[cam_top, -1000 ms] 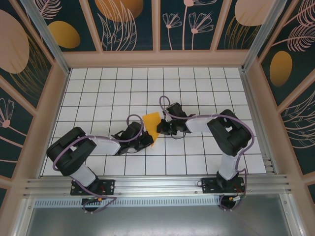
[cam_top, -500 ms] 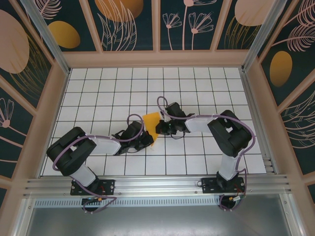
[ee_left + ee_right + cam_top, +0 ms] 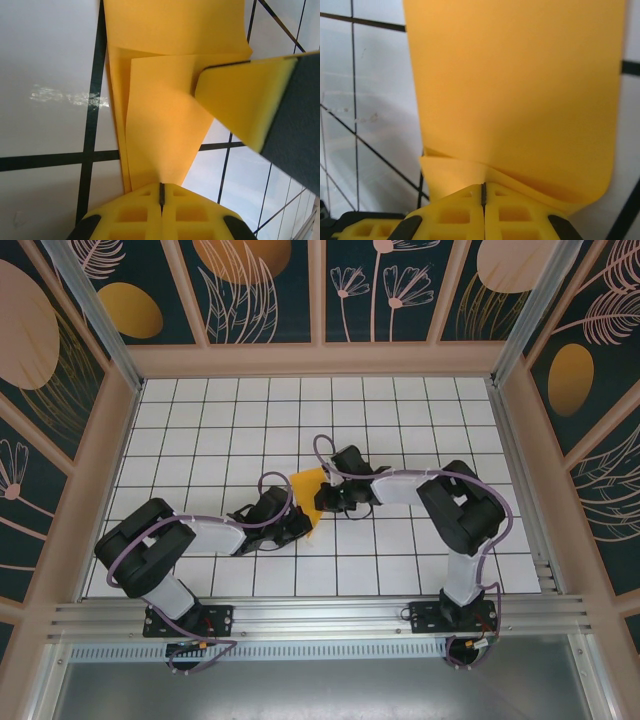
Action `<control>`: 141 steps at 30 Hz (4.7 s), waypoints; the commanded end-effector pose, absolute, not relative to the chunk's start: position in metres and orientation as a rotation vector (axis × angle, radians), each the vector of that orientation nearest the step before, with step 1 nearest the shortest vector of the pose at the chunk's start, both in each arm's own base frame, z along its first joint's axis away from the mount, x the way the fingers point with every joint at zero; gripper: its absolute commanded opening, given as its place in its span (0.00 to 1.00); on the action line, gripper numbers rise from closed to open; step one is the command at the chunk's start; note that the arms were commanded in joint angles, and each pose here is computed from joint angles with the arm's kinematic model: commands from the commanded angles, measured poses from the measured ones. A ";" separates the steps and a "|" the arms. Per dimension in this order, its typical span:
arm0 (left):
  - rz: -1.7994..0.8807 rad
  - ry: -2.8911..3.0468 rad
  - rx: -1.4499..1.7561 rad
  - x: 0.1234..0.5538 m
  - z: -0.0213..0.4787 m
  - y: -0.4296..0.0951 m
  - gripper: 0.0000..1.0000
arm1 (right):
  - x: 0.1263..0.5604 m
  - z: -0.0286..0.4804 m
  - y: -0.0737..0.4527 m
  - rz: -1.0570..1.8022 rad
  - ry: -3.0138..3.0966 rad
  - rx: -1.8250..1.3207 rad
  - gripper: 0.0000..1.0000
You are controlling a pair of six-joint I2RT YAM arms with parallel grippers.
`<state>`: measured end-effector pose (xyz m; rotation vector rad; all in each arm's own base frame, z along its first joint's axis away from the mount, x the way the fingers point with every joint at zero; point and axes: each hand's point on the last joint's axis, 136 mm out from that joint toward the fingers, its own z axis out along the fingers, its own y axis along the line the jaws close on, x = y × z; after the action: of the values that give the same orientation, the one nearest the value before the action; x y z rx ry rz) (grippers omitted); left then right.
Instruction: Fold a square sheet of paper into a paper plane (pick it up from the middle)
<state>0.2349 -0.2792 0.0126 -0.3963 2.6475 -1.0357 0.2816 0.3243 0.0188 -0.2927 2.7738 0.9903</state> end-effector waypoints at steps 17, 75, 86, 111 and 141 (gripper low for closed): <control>-0.775 2.791 -0.425 0.208 -0.034 -0.238 0.03 | 0.354 0.017 0.285 0.899 2.712 -0.199 0.08; -0.816 2.804 -0.373 0.181 -0.013 -0.223 0.12 | 0.279 -0.016 0.313 0.802 2.855 -0.306 0.10; -0.827 2.672 -0.280 0.204 0.029 -0.231 0.15 | 0.284 0.016 0.319 0.850 2.797 -0.319 0.10; -0.655 2.486 -0.325 0.275 0.043 -0.244 0.27 | 0.295 0.076 0.279 1.032 2.608 -0.059 0.57; -0.495 2.552 -0.386 0.268 0.018 -0.224 0.23 | 0.276 0.050 0.324 1.205 2.716 -0.224 0.45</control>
<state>0.2651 -0.2253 0.0165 -0.3670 2.5548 -0.5194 0.2695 0.3120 0.0404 -0.1908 2.7538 1.1576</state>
